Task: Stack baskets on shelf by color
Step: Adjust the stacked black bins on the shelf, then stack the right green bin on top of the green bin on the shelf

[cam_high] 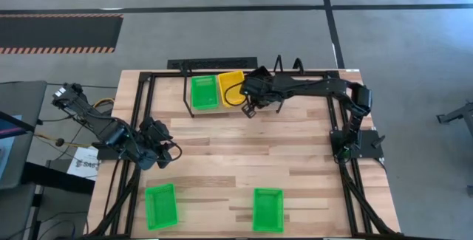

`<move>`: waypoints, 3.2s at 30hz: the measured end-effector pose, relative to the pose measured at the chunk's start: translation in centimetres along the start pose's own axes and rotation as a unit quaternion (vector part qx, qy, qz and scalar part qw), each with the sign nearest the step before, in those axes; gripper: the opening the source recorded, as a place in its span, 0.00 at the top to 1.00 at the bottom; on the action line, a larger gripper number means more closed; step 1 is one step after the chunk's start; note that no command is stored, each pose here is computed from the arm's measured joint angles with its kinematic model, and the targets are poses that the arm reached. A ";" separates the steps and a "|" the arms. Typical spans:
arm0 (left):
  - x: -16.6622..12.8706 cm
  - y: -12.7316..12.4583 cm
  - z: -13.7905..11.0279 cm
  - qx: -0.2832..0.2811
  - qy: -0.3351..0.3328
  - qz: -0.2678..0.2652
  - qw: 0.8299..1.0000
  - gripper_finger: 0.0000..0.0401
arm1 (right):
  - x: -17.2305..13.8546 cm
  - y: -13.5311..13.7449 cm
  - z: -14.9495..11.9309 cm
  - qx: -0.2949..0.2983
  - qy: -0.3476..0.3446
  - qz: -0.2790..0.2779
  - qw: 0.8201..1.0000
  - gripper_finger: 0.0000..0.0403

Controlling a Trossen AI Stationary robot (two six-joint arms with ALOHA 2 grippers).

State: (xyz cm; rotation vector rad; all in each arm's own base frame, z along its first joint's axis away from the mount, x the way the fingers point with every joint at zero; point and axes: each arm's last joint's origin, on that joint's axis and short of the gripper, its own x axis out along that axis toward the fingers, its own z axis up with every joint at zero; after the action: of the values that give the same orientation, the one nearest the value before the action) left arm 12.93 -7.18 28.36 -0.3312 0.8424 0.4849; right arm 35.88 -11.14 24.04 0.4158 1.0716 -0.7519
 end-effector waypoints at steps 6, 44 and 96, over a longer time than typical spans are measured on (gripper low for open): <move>0.0 0.0 0.0 0.000 -0.001 0.000 1.000 0.69 | -0.4 0.5 0.0 0.000 -0.012 0.008 1.000 1.00; 0.0 0.1 0.1 0.001 -0.016 0.009 1.000 0.69 | -1.9 -3.7 1.1 0.022 -0.011 -0.183 0.983 1.00; 0.0 0.2 -0.4 0.088 0.045 -0.007 0.995 0.69 | -12.0 24.3 -23.8 0.289 0.255 -0.086 0.919 0.68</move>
State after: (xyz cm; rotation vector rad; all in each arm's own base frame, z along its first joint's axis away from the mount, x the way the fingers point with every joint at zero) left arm 12.56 -7.17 28.10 -0.1974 0.9638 0.3816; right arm 35.29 24.91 23.27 1.0773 1.3742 -1.1600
